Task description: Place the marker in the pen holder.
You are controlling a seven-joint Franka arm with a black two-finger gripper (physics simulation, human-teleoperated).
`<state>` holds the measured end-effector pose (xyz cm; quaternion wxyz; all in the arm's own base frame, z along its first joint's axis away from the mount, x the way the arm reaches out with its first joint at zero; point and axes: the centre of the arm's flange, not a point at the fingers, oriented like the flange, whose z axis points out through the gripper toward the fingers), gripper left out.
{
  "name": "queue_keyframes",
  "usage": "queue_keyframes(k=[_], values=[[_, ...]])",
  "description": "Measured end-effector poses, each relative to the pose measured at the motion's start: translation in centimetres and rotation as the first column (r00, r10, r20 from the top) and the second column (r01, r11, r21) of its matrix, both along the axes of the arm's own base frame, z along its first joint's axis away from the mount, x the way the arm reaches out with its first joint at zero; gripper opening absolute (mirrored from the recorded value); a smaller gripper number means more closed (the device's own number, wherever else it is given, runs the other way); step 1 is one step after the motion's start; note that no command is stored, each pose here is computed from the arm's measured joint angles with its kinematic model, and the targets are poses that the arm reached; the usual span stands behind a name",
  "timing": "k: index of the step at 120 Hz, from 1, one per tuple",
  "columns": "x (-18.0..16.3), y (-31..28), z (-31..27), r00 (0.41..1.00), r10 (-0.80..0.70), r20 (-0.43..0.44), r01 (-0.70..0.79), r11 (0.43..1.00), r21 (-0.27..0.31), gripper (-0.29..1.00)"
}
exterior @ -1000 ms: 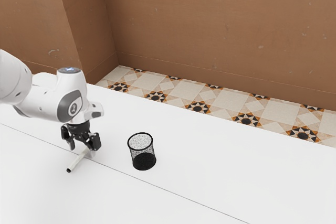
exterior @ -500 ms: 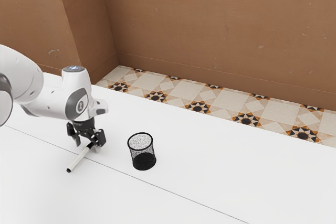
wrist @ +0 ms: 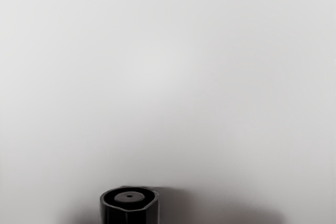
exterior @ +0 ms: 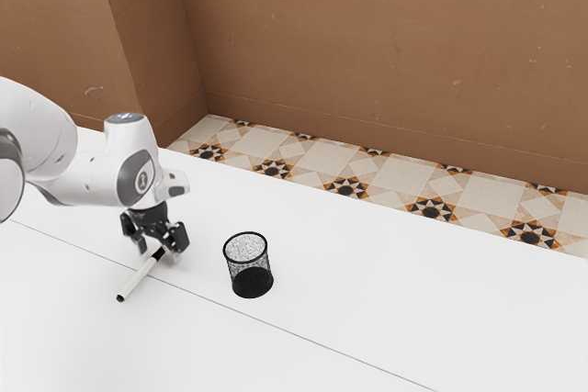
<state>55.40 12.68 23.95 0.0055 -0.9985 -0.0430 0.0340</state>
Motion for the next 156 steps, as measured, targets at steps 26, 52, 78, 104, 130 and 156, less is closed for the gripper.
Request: queue_keyframes(k=[26,52,78,104,130,156], values=[[0.2,0.1,0.1,0.999,-0.039,0.008,0.039,0.999,0.001,0.70],[0.1,0.1,0.1,0.998,-0.057,0.015,0.057,0.998,-0.009,0.70],[-0.2,0.2,0.0,0.999,-0.047,0.011,0.047,0.999,-0.024,0.69],[-0.1,0.8,0.5,0.999,-0.050,0.017,0.051,0.998,-0.023,0.37],[-0.5,1.6,0.4,0.999,-0.047,0.013,0.047,0.999,-0.022,0.19],[-0.5,1.7,0.4,0.999,-0.053,0.013,0.053,0.998,-0.021,0.02]])
